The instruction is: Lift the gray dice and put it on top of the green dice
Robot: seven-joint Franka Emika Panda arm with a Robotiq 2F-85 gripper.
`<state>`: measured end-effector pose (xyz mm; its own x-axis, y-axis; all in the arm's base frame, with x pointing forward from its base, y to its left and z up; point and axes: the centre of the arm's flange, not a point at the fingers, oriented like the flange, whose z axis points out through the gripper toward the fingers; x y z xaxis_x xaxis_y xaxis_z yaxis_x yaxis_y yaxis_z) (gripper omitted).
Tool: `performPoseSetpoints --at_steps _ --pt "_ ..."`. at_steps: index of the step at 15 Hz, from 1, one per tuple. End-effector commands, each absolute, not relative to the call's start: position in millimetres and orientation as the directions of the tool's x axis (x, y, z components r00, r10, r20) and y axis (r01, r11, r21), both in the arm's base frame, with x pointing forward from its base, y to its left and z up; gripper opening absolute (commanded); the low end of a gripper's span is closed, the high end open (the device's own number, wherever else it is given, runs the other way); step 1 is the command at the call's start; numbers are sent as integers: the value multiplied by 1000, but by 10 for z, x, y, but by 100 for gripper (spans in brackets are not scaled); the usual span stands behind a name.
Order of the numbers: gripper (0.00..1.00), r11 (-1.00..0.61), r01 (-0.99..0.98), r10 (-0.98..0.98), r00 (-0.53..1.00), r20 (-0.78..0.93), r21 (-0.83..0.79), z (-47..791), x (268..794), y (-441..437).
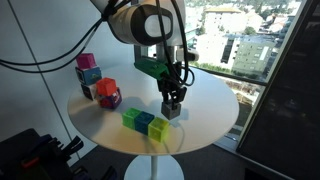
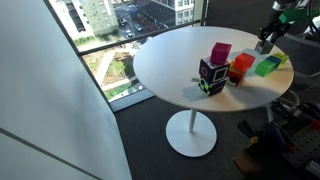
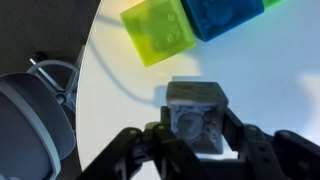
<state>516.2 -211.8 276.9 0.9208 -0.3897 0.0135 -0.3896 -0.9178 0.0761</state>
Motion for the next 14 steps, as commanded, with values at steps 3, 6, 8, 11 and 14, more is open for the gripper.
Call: performPoseSetpoints --at_steps 3,6,8,11,14 --pt "27 -937 -345 -346 938 -10 53 3253 5189 -1995" --pt "27 -949 -310 -311 950 -15 48 3431 5171 -1893" --pt "27 -962 -270 -271 962 -25 38 3540 5144 -1804" --pt "27 -979 -200 -201 979 -42 29 3665 5087 -1675" --pt "27 -993 -114 -115 992 -59 21 3761 5015 -1550"
